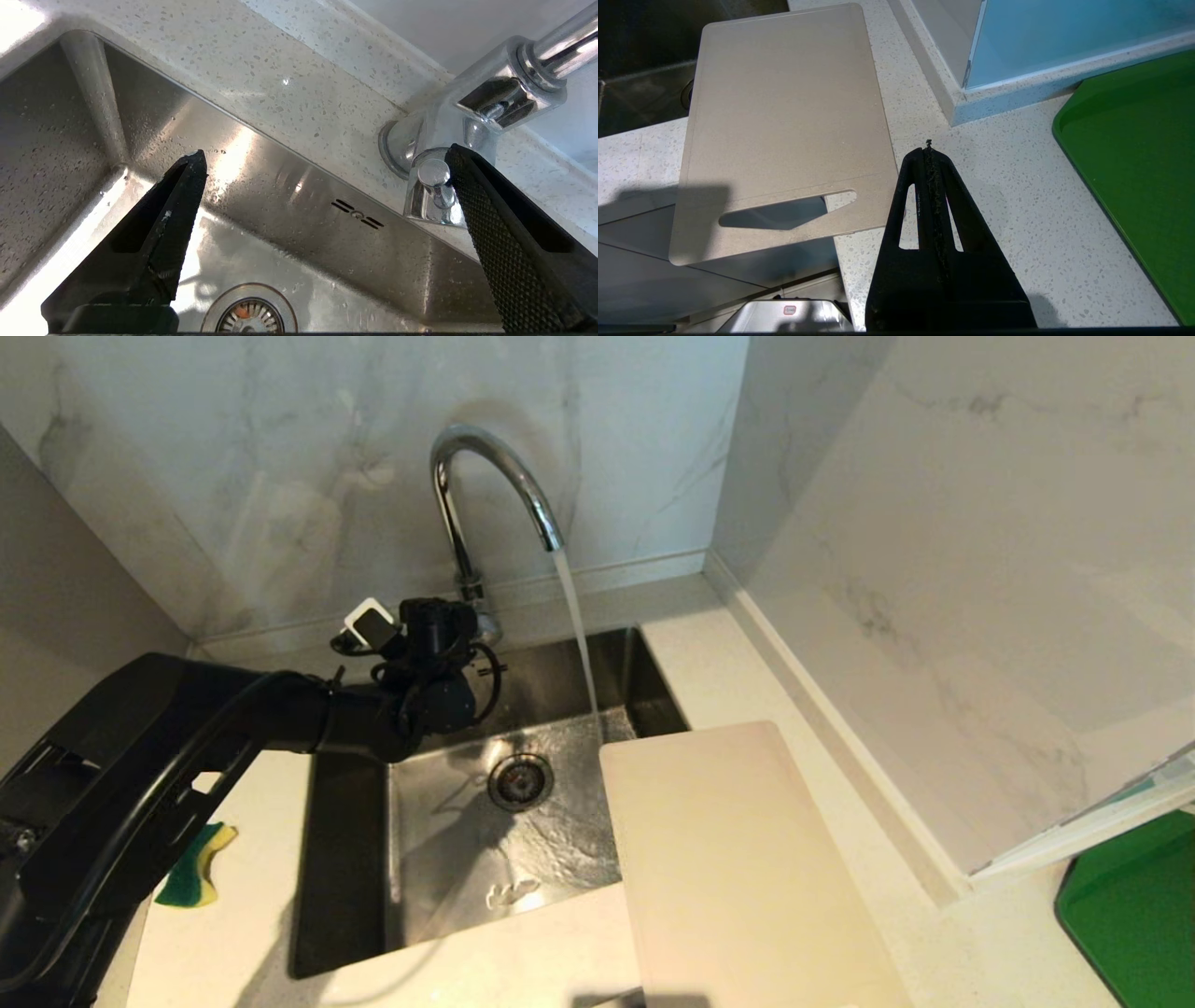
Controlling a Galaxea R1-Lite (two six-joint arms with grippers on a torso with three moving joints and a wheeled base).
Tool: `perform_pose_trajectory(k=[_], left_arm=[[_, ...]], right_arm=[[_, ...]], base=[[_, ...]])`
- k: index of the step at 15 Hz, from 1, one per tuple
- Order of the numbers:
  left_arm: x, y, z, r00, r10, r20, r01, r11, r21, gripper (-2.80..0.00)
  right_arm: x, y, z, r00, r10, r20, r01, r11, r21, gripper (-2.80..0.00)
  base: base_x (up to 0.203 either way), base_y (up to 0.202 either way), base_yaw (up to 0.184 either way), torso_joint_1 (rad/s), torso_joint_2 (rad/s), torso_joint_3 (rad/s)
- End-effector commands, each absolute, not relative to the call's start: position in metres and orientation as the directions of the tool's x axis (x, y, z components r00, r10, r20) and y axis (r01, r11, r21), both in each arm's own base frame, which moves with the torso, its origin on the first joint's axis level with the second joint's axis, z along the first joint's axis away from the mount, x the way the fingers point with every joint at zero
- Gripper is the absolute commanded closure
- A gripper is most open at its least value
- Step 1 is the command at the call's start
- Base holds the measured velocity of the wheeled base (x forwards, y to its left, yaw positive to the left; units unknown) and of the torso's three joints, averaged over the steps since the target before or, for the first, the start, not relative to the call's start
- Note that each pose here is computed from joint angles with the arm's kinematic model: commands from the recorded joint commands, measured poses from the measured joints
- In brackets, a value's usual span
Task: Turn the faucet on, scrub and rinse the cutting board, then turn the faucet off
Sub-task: Turn on the tap, then pick up the cleaning cloth
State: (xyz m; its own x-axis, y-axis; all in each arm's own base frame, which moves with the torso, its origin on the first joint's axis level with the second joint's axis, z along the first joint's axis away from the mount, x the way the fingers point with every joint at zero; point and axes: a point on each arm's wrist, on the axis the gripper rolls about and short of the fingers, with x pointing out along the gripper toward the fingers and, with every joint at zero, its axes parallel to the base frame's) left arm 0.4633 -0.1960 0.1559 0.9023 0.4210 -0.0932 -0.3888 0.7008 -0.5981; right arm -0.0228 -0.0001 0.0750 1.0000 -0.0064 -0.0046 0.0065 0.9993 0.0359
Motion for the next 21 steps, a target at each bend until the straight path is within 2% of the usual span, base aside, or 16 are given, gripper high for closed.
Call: perform_pose_trajectory(k=[1,6,14,16,18,19,21], left_arm=[[0.459,-0.197,0.169,0.906,0.416,-0.074,-0.369,0.693,-0.62,-2.8],[0.437,-0.194,0.206,0.916,0.39,-0.093,-0.364,0.712,-0.601,-2.8],[0.36,-0.158,0.323,0.962,0.272,-0.04,-0.234,0.732,-0.641,-2.8],[0.348,-0.151,0.332,0.976,0.204,-0.075,-0.207,0.76,-0.616,-2.8],[0.343,-0.146,0.333,0.974,0.201,-0.105,-0.223,0.772,-0.595,-2.8],[0.34,-0.144,0.333,0.972,0.197,-0.125,-0.233,0.777,-0.585,0.0],[0.33,-0.136,0.328,0.964,0.189,-0.187,-0.262,0.799,-0.541,0.0]], right_arm=[[-0.023,0.0,0.075,1.0,-0.006,-0.006,0.006,0.999,0.035,0.0],[-0.023,0.0,0.075,1.0,-0.006,-0.006,0.006,0.999,0.035,0.0],[-0.023,0.0,0.075,1.0,-0.006,-0.006,0.006,0.999,0.034,0.0],[-0.023,0.0,0.075,1.0,-0.006,-0.005,0.006,0.999,0.034,0.0],[-0.023,0.0,0.075,1.0,-0.006,-0.005,0.006,0.999,0.034,0.0],[-0.023,0.0,0.075,1.0,-0.006,-0.005,0.006,0.999,0.034,0.0],[-0.023,0.0,0.075,1.0,-0.006,-0.005,0.006,0.999,0.034,0.0]], base=[[0.0,0.0,0.0,0.0,0.0,0.0],[0.0,0.0,0.0,0.0,0.0,0.0],[0.0,0.0,0.0,0.0,0.0,0.0],[0.0,0.0,0.0,0.0,0.0,0.0],[0.0,0.0,0.0,0.0,0.0,0.0],[0.0,0.0,0.0,0.0,0.0,0.0],[0.0,0.0,0.0,0.0,0.0,0.0]])
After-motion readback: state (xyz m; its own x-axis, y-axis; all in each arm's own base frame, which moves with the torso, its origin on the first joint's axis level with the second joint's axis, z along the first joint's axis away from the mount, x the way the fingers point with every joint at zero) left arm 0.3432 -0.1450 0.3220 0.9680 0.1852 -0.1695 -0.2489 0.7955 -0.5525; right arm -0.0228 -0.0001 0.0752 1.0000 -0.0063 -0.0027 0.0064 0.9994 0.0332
